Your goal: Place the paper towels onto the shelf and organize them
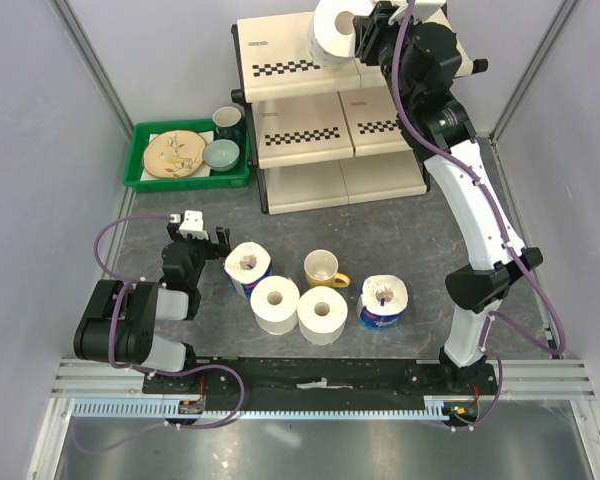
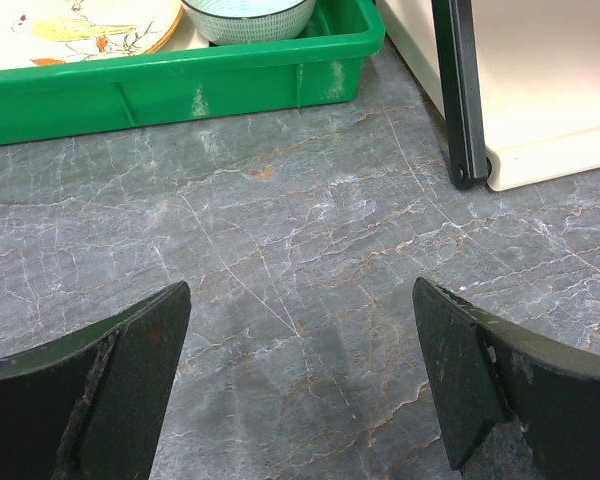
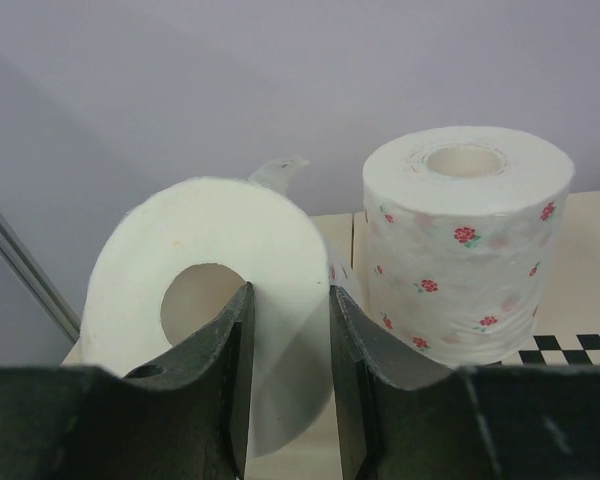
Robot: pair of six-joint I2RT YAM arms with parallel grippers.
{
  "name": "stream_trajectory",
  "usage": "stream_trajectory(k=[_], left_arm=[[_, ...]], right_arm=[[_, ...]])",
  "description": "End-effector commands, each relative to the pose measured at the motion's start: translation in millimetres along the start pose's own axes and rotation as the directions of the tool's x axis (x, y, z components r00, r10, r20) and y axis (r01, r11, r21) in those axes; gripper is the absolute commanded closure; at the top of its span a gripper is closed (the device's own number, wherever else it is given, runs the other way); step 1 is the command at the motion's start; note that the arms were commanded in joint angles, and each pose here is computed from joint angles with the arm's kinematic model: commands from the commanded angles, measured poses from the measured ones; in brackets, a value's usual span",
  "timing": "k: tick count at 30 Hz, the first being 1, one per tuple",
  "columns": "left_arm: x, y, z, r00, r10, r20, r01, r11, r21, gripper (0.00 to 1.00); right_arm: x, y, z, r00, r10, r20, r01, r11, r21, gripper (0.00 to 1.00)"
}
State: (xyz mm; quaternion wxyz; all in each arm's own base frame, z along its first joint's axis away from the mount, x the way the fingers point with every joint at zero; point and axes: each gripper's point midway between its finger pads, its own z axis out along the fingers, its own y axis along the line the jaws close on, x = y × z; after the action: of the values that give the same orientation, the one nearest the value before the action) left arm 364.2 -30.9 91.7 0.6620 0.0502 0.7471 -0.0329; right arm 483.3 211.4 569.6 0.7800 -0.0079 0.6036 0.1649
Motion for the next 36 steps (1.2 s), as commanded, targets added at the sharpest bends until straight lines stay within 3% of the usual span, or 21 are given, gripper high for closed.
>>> stream_trajectory(k=[1, 8, 26, 36], left_arm=[[-15, 0, 3, 0.998, 0.023, 0.053, -0.024, 1.000, 0.007, 0.00], [-16, 0, 3, 0.998, 0.025, 0.056, -0.025, 1.000, 0.007, 0.00], [-16, 0, 3, 0.998, 0.025, 0.055, -0.025, 1.000, 0.007, 0.00], [-16, 0, 3, 0.998, 0.025, 0.056, -0.025, 1.000, 0.007, 0.00]], right_arm=[[-50, 1, -5, 0.989, 0.031, 0.143, -0.031, 0.999, 0.004, 0.68], [-42, 0, -2, 0.992, 0.018, 0.126, -0.019, 1.000, 0.008, 0.48], [-14, 0, 16, 0.996, -0.006, 0.091, 0.004, 1.000, 0.020, 0.44], [-56, 8, -13, 0.982, 0.031, 0.187, -0.022, 0.998, -0.051, 0.38]])
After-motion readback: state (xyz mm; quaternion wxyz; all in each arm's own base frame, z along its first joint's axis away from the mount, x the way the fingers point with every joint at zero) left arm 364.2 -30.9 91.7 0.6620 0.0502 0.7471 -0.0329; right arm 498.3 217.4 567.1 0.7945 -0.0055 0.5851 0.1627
